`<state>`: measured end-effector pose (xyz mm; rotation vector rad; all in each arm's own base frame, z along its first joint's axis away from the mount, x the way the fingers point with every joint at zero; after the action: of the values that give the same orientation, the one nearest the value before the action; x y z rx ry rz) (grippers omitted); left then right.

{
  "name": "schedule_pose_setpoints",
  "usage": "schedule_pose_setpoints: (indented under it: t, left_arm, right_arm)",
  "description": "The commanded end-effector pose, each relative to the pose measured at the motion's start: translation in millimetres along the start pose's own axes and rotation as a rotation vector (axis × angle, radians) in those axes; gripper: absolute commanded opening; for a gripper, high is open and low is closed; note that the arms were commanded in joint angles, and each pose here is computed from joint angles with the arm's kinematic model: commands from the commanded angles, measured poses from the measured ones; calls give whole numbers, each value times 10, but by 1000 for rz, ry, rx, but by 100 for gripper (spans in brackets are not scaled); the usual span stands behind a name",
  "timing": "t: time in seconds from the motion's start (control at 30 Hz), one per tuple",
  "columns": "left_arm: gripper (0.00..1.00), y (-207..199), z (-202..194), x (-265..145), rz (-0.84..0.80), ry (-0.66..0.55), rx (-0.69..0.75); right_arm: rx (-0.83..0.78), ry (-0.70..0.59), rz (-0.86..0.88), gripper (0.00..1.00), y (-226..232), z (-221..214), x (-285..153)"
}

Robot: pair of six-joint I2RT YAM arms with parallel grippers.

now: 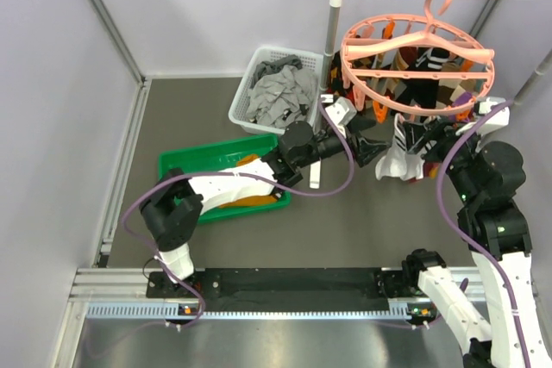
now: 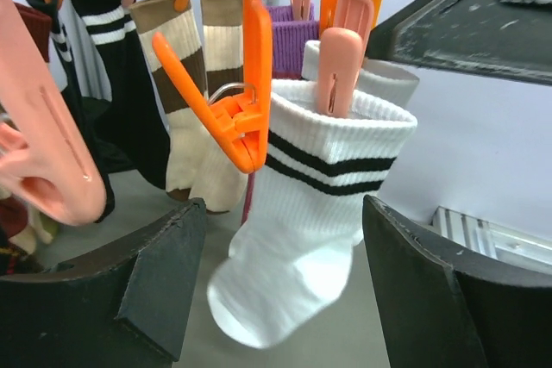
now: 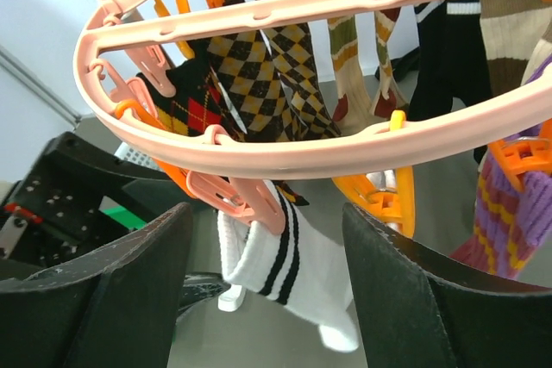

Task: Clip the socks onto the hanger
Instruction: Clamp the sock onto the hanger, then open the clamp at the hanger.

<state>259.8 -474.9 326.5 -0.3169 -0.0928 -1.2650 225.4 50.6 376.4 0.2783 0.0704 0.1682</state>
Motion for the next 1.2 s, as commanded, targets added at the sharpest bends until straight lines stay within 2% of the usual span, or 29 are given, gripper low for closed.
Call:
schedule_pose_setpoints:
  t: [0.0, 0.33, 0.77, 0.9, 1.03, 1.17]
  left_arm:
    - [77, -44, 429, 93, -71, -136, -12]
    - [75, -59, 550, 224, -120, -167, -14]
    - [69, 6, 553, 344, -106, -172, -21]
    - [63, 7, 576, 339, -101, -175, -24]
    - [49, 25, 565, 324, -84, -166, -33]
    - [44, 26, 528, 283, -72, -156, -47]
  right_arm:
    - [-24, -77, 14, 69, 66, 267, -110]
    - [-33, -83, 6, 70, 50, 281, -111]
    - [-50, -92, 4, 70, 51, 319, -143]
    - [-56, -95, 13, 70, 66, 323, -153]
    - [-66, -101, 26, 70, 91, 346, -173]
    - [-81, -113, 52, 70, 138, 394, -216]
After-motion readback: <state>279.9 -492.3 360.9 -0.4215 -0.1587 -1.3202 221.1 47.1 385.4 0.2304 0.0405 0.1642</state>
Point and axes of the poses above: each gripper's point midway between its finger pads, its own x axis out along the fingers, its own y axis along the line the jaws close on, z = x × y, the point moved 2 cm from there along -x, back along the fingers, and after that the axes turned 2 degrees about -x, right-handed, at the moved point
